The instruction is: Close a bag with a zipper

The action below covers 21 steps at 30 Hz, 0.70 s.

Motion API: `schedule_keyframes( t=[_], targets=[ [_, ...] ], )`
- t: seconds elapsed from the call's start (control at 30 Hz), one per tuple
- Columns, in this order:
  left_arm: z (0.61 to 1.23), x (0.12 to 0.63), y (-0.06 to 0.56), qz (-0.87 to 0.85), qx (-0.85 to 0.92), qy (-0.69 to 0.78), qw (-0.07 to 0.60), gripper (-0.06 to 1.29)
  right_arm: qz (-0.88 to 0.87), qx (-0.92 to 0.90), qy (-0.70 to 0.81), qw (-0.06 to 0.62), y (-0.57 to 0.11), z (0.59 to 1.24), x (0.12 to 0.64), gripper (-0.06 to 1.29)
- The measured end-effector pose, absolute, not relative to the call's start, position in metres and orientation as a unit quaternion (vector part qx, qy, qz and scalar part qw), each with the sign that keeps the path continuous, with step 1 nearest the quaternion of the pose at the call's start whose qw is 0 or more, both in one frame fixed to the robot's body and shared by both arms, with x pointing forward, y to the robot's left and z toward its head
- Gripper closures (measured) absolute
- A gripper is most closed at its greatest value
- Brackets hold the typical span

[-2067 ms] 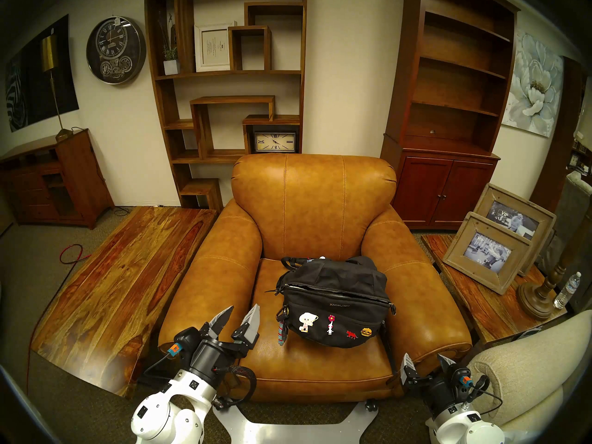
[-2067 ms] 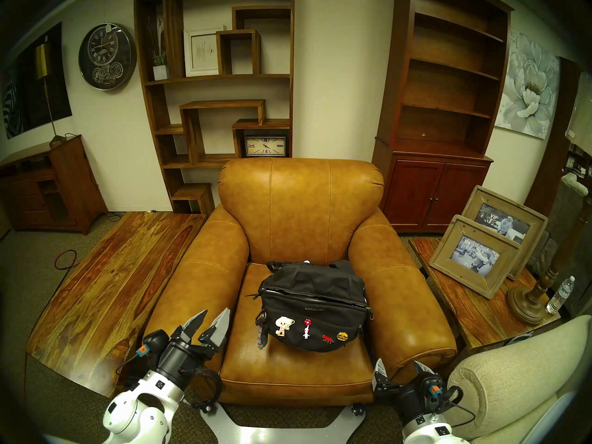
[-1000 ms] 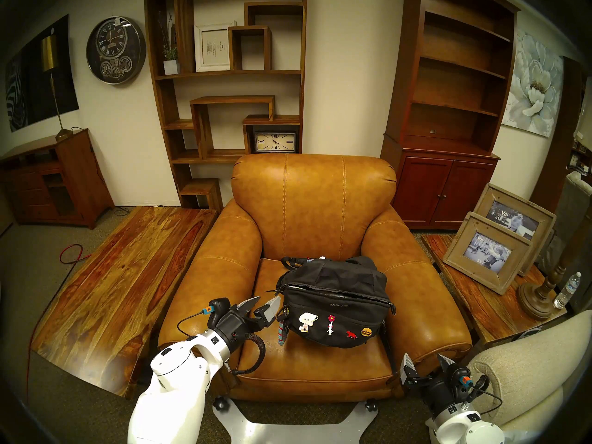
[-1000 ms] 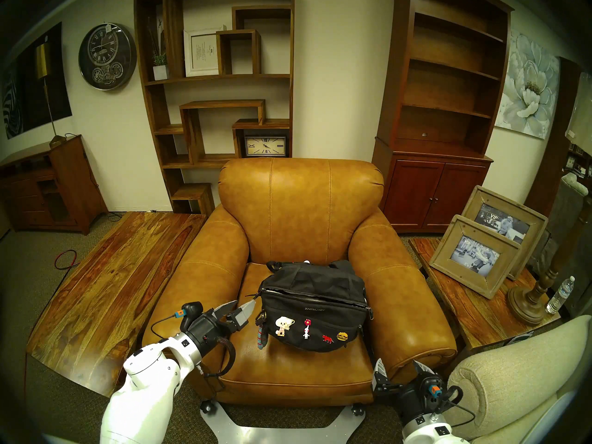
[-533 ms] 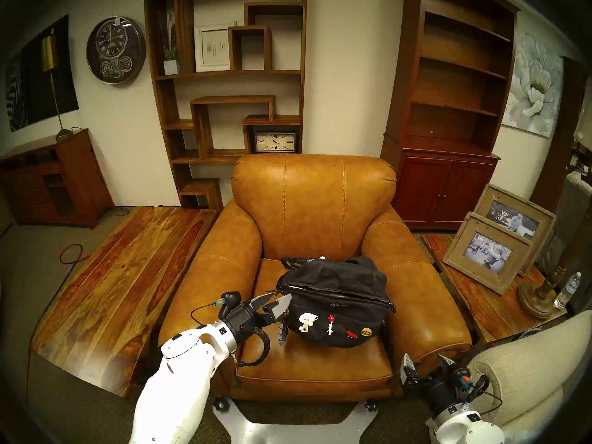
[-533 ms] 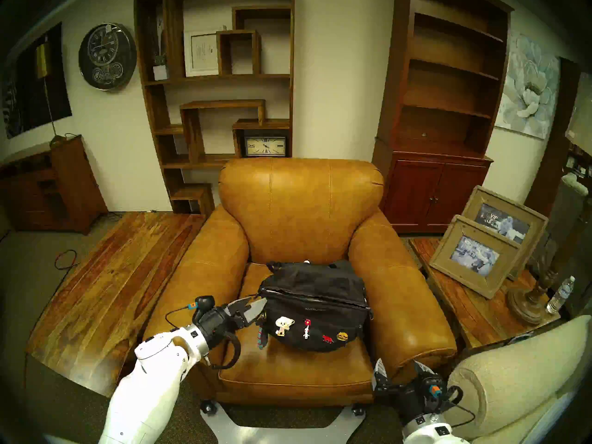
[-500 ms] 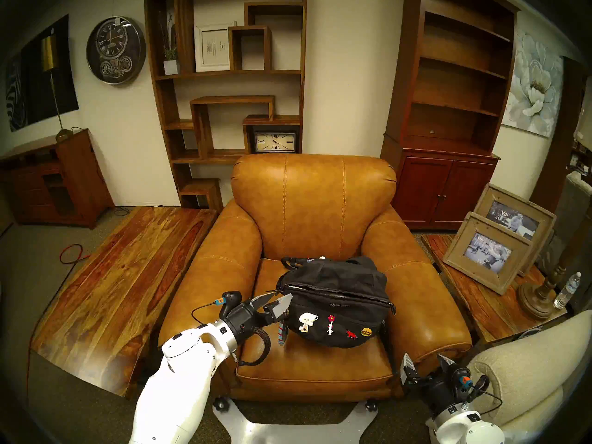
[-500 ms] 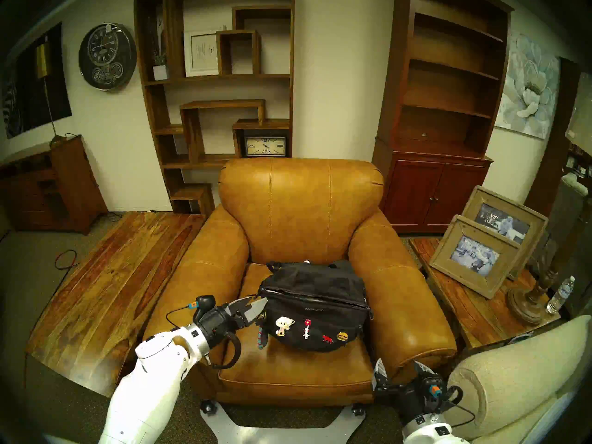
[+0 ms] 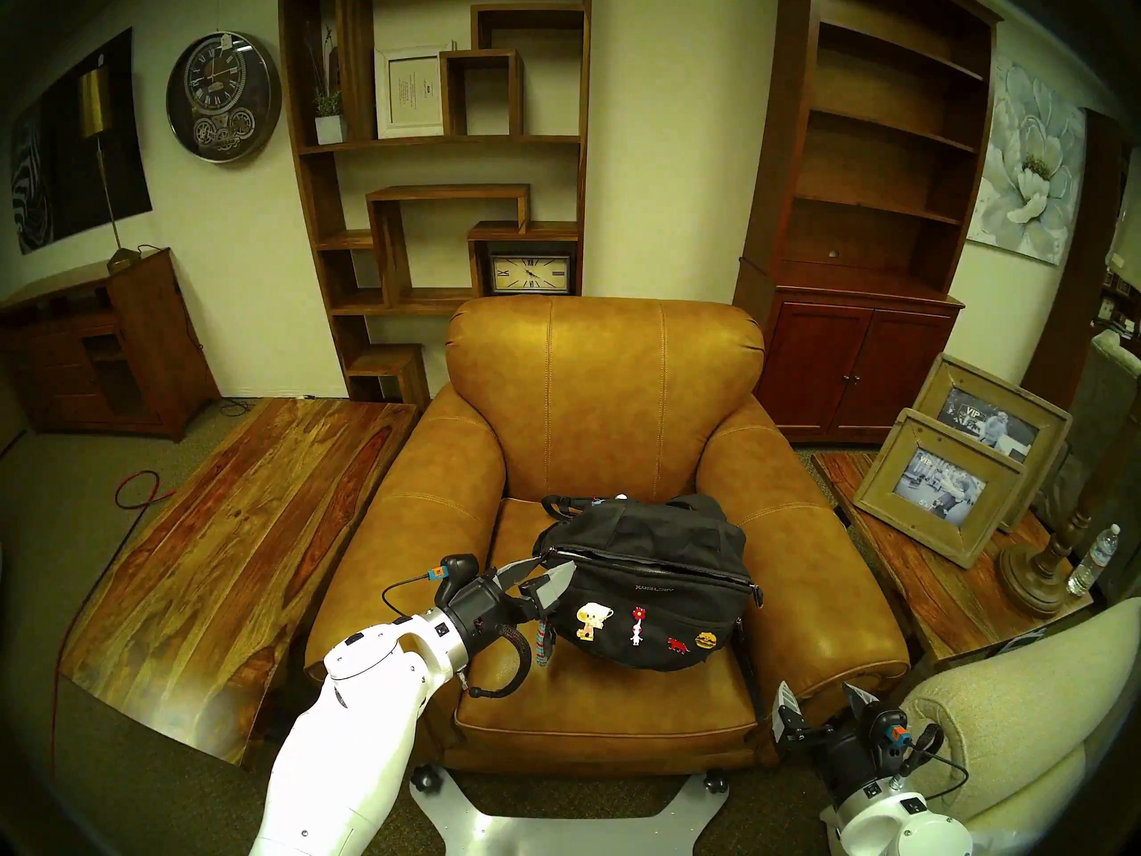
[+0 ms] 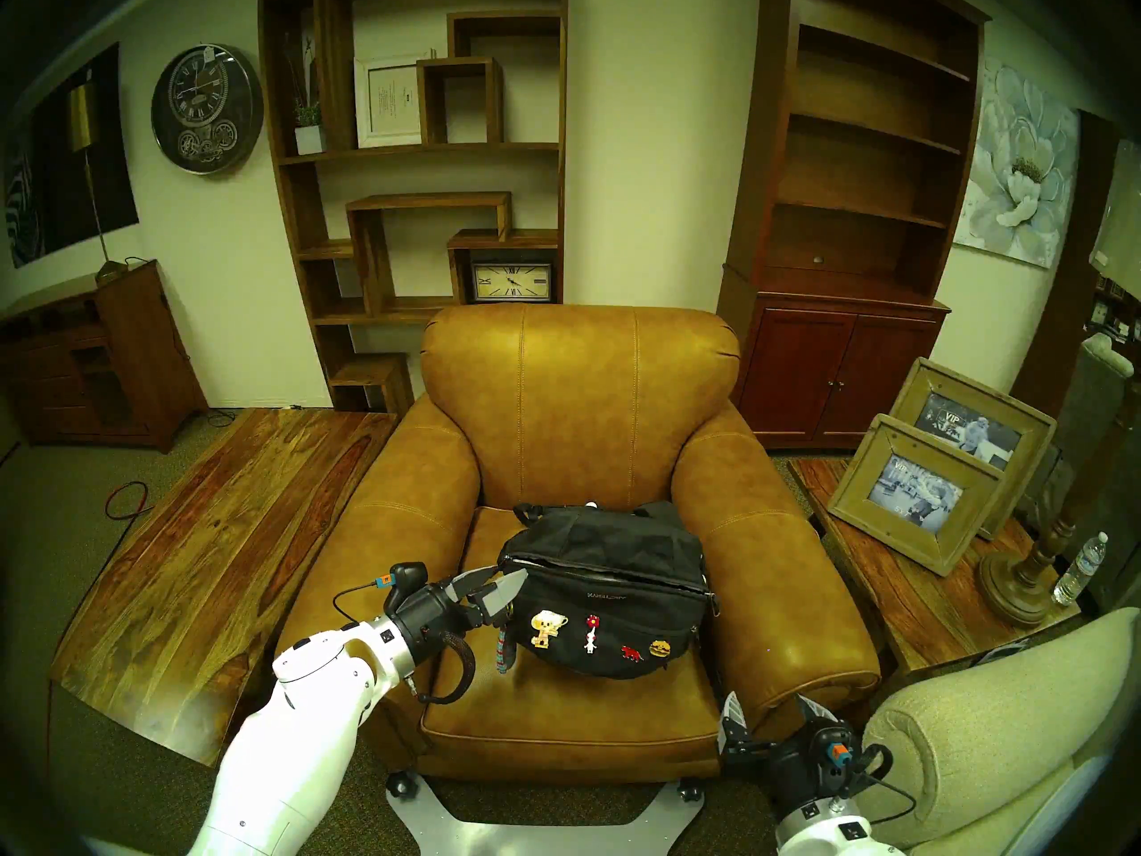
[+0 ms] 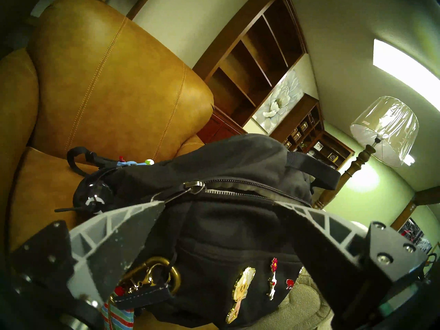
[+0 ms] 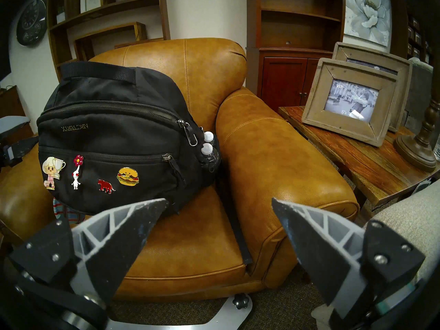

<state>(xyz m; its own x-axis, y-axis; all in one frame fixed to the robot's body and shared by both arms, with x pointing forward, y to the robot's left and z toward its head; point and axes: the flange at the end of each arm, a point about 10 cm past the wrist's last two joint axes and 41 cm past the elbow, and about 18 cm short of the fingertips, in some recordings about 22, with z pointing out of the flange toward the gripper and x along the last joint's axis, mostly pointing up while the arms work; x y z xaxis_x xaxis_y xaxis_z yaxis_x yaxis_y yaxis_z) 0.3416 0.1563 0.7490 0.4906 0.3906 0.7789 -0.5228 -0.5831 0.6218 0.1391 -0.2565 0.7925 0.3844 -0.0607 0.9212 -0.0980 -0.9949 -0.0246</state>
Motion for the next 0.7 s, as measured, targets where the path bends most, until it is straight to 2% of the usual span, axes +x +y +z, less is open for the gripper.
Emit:
schedule_keyframes(
  t=[0.4, 0.7],
  targets=[
    [0.741, 0.33, 0.16, 0.499, 0.741, -0.042, 0.447, -0.04, 0.553, 0.832, -0.048, 0.017, -0.257, 0.792, 0.139, -0.01],
    [0.743, 0.341, 0.16, 0.516, 0.739, -0.03, 0.433, -0.04, 0.553, 0.832, -0.048, 0.017, -0.257, 0.792, 0.139, -0.01]
  ],
)
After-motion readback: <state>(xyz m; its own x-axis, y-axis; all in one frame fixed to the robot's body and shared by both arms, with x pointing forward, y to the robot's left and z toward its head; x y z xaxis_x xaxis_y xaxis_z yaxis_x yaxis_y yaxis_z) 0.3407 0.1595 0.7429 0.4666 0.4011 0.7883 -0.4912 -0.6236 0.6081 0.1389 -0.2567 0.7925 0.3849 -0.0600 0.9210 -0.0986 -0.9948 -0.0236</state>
